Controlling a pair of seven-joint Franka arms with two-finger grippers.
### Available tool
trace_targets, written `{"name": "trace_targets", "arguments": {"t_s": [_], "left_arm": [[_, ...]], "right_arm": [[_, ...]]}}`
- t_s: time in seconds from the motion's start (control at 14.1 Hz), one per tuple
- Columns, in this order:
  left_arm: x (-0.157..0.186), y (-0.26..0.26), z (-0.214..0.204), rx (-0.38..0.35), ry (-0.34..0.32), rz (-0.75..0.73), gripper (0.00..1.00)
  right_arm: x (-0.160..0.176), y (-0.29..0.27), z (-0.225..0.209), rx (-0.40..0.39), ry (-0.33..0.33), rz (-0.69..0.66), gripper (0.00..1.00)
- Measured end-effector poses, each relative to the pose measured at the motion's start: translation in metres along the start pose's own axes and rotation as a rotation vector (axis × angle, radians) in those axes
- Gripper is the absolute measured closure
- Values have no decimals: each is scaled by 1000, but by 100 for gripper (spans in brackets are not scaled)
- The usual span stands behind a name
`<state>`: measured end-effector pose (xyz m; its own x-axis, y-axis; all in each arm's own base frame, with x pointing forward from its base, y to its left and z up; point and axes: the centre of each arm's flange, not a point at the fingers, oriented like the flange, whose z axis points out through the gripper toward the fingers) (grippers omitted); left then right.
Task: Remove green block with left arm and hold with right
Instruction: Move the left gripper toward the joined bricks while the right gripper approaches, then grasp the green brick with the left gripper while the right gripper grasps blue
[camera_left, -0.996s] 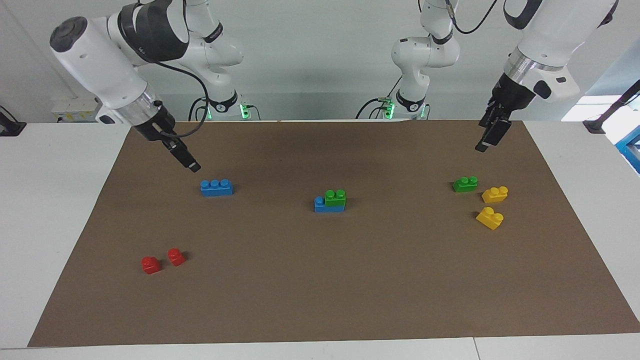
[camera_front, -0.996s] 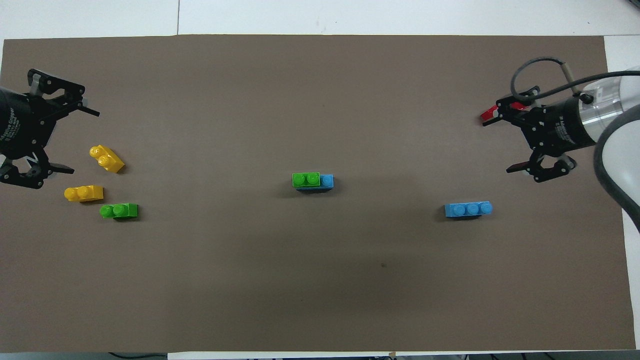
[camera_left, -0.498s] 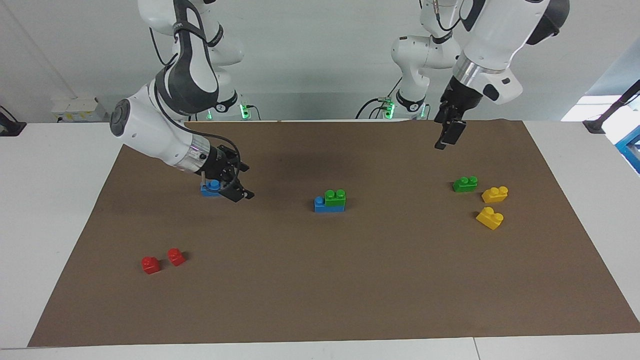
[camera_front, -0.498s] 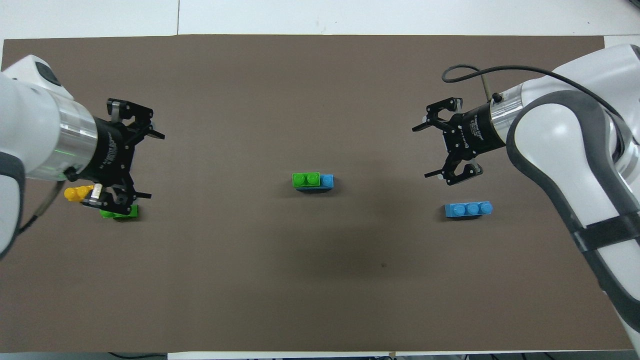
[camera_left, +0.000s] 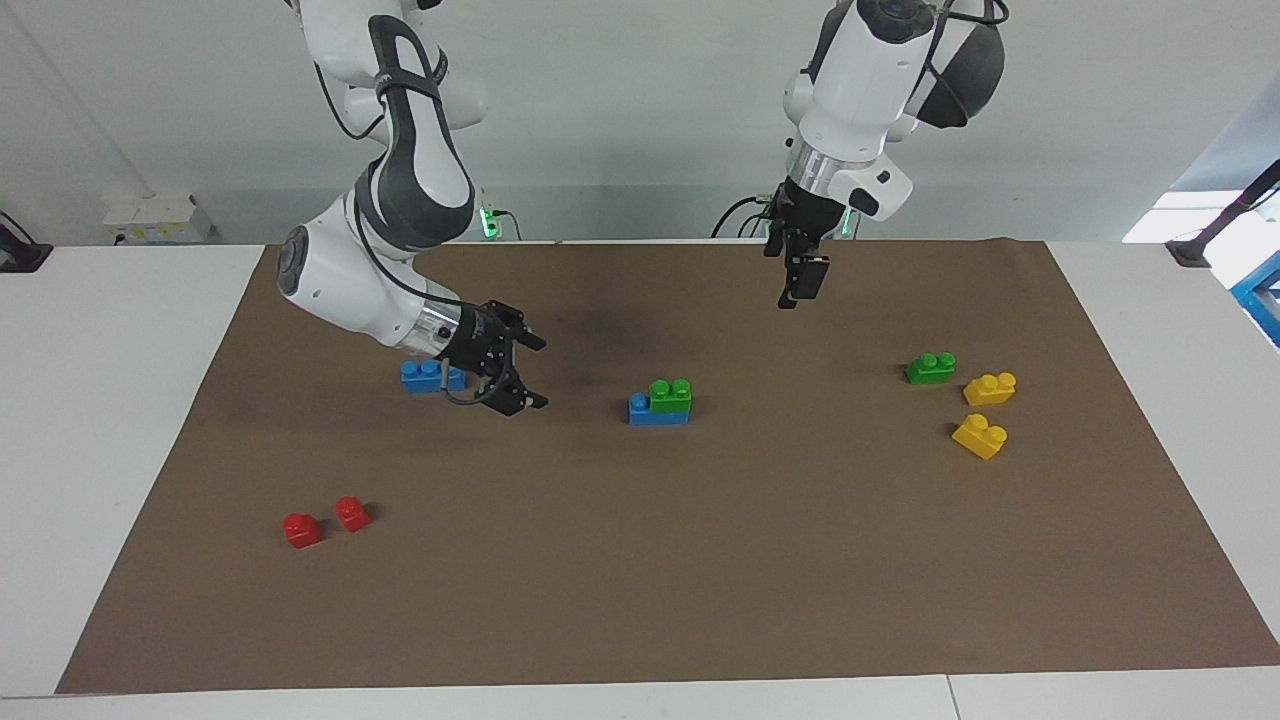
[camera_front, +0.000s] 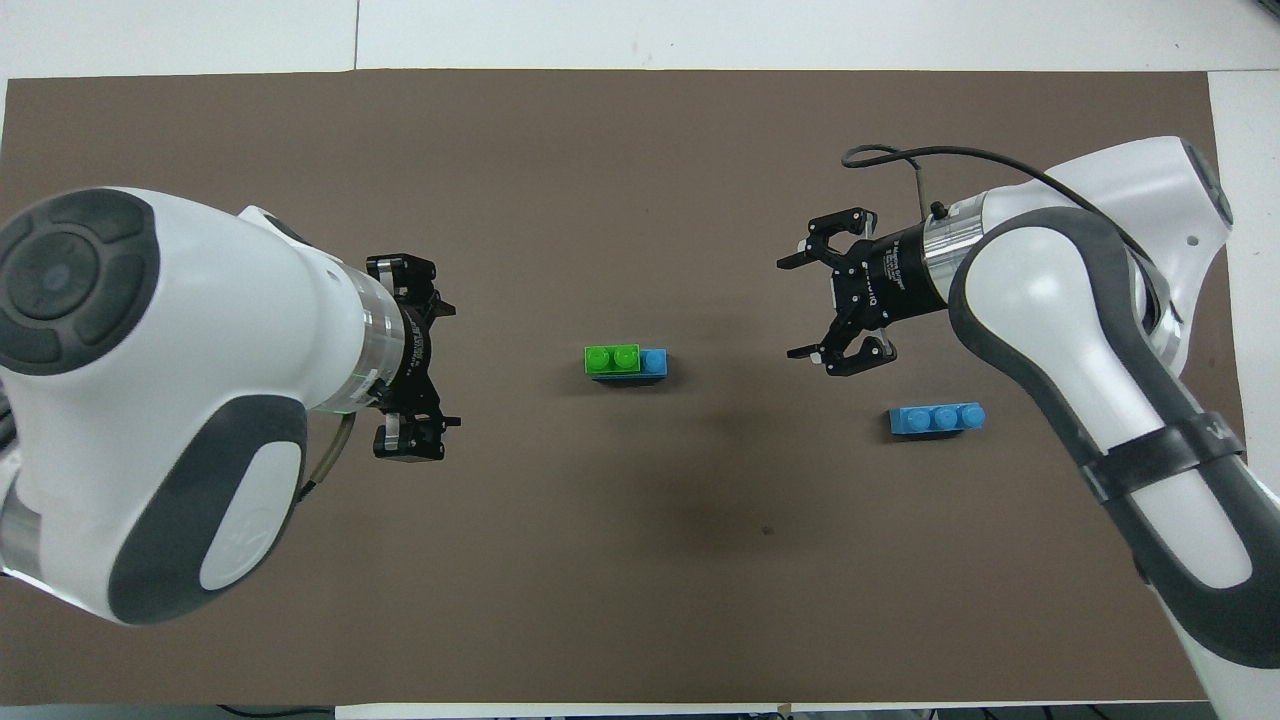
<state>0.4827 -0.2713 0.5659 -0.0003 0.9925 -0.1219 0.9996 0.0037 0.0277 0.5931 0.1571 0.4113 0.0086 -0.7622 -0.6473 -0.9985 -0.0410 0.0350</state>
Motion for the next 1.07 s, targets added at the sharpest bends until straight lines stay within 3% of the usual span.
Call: {"name": "trace_targets", "arguments": {"t_s": [0.36,0.78,1.07], "left_arm": [[-37,-11,55,5,-2,-50,0],[-64,-3,108,-1,-8,-94,0],[-69,5,135,-19,5,-114,0]], "right_arm": [[-11,2,44,34,-4,2,0],[20,-7,94,9,-18,57,0],[2,-2,129,13,-16,45,0]]}}
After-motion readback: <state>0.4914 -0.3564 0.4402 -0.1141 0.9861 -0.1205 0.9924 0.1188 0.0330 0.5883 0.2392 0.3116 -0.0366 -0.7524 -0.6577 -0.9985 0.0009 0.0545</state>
